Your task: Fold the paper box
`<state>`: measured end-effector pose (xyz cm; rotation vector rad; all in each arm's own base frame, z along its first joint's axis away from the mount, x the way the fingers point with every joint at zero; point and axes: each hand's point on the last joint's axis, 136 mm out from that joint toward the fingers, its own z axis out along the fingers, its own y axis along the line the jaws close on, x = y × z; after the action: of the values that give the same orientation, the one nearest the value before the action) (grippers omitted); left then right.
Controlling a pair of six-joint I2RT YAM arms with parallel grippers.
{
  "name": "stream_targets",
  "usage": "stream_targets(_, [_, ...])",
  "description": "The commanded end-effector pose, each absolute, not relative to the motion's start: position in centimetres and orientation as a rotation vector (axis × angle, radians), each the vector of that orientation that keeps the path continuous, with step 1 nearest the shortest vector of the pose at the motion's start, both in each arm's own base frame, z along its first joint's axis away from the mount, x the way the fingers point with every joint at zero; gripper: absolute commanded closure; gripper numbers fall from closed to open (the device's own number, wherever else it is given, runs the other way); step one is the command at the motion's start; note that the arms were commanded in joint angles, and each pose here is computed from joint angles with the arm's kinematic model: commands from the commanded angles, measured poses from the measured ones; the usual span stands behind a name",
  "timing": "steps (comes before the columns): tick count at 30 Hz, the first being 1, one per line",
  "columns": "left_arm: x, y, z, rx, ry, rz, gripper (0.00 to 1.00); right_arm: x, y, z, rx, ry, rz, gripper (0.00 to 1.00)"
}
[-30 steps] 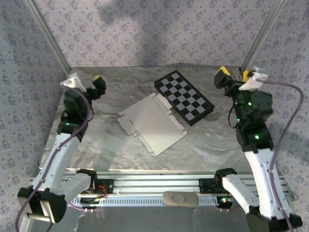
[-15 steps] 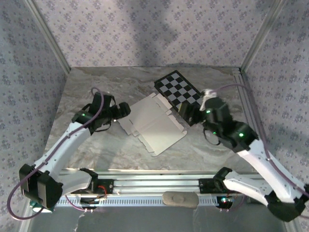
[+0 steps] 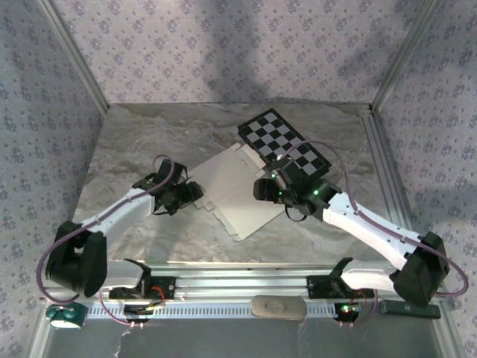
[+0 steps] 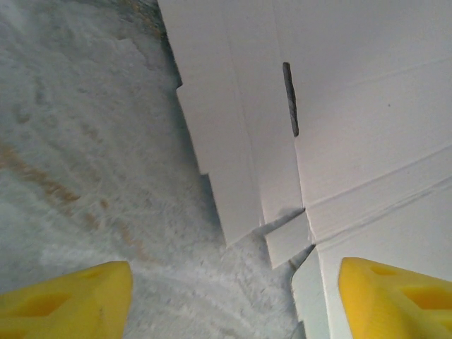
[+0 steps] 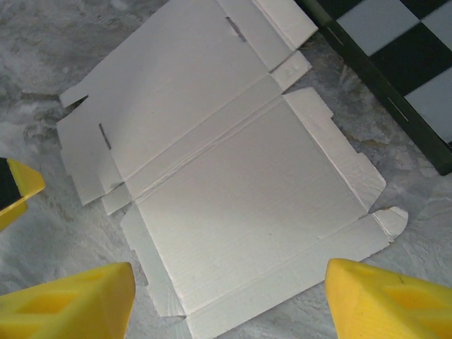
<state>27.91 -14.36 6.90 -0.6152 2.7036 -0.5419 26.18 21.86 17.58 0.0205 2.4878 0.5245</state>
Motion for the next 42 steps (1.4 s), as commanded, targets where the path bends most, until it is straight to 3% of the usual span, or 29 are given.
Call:
stream_targets(1, [29.8,-16.4,6.7,-0.610,2.676,-0.688,0.31,26.6,22.2,16.8,0.082,2.515,0.628,0.28])
stream_targets(9, [30.4,-16.5,3.3,-0.656,2.700,-0.667,0.42,27.1,22.1,16.7,0.102,2.515,0.634,0.28])
stream_targets(15, [31.5,-16.7,2.6,-0.628,2.665,-0.687,0.59,27.6,22.3,16.6,0.111,2.514,0.650,0.28])
stream_targets(18, [32.2,-17.1,2.3,-0.598,2.657,-0.715,0.74,27.8,22.7,16.1,0.110,2.526,0.658,0.29])
stream_targets(20, [32.5,-17.0,2.2,-0.581,2.656,-0.706,0.95,27.8,23.0,16.0,0.106,2.533,0.659,0.29])
stream_targets(21, [32.6,-16.7,2.4,-0.582,2.651,-0.689,1.00,27.9,23.0,16.0,0.107,2.535,0.657,0.30])
stream_targets(25, [32.4,-14.8,5.1,-0.494,2.605,-0.522,1.00,28.1,23.0,16.5,0.118,2.535,0.652,0.29])
stream_targets(30, [31.6,-13.5,11.3,-0.150,2.474,-0.249,1.00,28.7,23.5,18.1,0.157,2.516,0.628,0.15])
stream_targets(38, [31.3,-14.7,18.3,0.250,2.174,-0.139,1.00,31.1,26.2,24.7,0.145,2.415,0.641,0.15])
stream_targets(42, [31.0,-15.9,22.4,0.334,1.950,-0.210,1.00,32.2,24.4,28.2,0.071,2.348,0.567,0.15])
